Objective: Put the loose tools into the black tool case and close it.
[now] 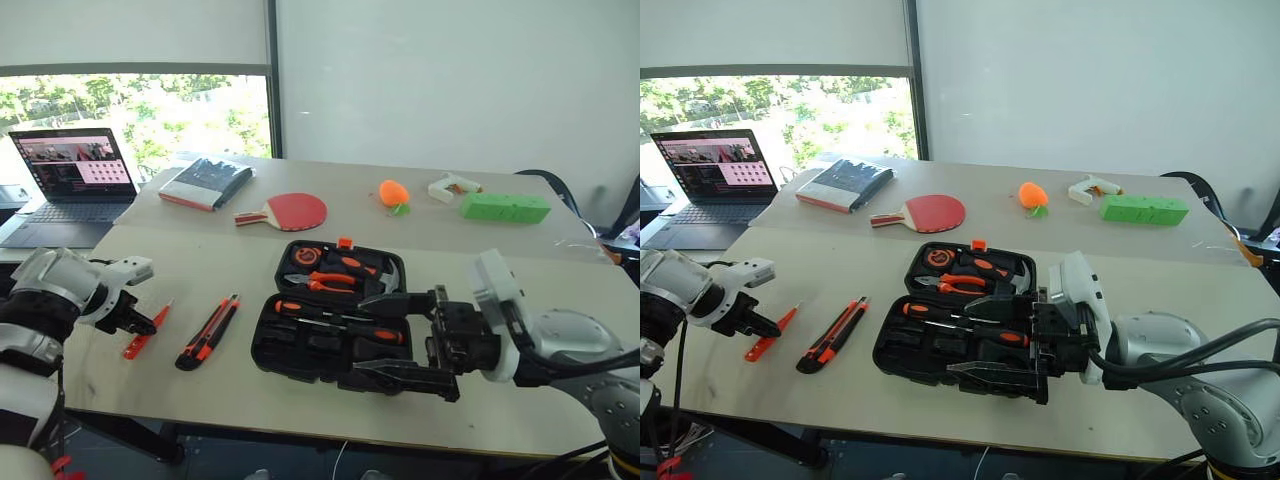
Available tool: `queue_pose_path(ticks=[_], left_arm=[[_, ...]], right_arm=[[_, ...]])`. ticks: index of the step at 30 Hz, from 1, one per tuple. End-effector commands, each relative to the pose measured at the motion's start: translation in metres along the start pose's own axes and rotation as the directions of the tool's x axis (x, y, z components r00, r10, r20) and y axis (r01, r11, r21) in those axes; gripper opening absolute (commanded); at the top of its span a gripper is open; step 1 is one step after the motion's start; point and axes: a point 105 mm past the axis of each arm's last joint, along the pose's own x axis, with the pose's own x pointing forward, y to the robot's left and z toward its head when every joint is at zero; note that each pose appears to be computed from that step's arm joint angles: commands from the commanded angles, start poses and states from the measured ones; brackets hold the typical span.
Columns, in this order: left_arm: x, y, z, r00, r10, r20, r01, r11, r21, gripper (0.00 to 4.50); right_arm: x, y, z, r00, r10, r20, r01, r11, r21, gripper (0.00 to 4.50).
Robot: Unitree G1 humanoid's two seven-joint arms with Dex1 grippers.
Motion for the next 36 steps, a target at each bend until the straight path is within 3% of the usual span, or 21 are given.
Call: queue_pose_path(ticks=[1,9,12,14,16,22,26,29,36], left_arm=[[0.009,-0.001,-0.002,0.999,-0.014,-0.030,0.014,1.000,0.015,0.41],[-0.011,0.016,0.021,0.996,0.082,0.047,-0.088,0.983,0.158,0.41],[-0.033,-0.001,0.060,0.985,0.020,0.171,-0.079,0.936,0.343,0.41],[-0.053,-0.033,0.092,0.967,-0.109,0.230,-0.043,0.820,0.571,0.41],[-0.063,-0.058,0.108,0.952,-0.207,0.226,-0.012,0.712,0.702,0.41],[-0.058,-0.145,0.152,0.945,-0.317,0.073,0.054,0.376,0.925,0.41],[-0.033,-0.195,0.158,0.932,-0.360,-0.035,0.122,0.221,0.968,0.41],[-0.017,-0.223,0.153,0.919,-0.380,-0.102,0.181,0.180,0.967,0.41],[0.007,-0.231,0.127,0.925,-0.333,-0.181,0.245,0.161,0.956,0.41]], right_arm=[[-0.003,0.004,0.012,0.999,-0.007,0.034,0.009,0.998,-0.065,4.50],[-0.011,-0.005,0.007,0.997,-0.073,0.008,0.073,0.996,-0.055,4.50],[-0.019,-0.009,-0.002,0.994,-0.106,-0.042,0.105,0.994,-0.013,4.50],[-0.026,-0.007,-0.008,0.990,-0.108,-0.092,0.110,0.994,0.011,4.50],[-0.031,-0.006,-0.011,0.987,-0.109,-0.115,0.111,0.994,0.017,4.50],[-0.034,-0.007,-0.011,0.980,-0.155,-0.124,0.157,0.988,0.002,4.50],[-0.030,-0.004,-0.014,0.977,-0.179,-0.114,0.181,0.983,0.007,4.50],[-0.028,-0.001,-0.015,0.974,-0.201,-0.102,0.203,0.979,0.012,4.50],[-0.027,0.002,-0.017,0.967,-0.242,-0.080,0.245,0.969,0.034,4.50]])
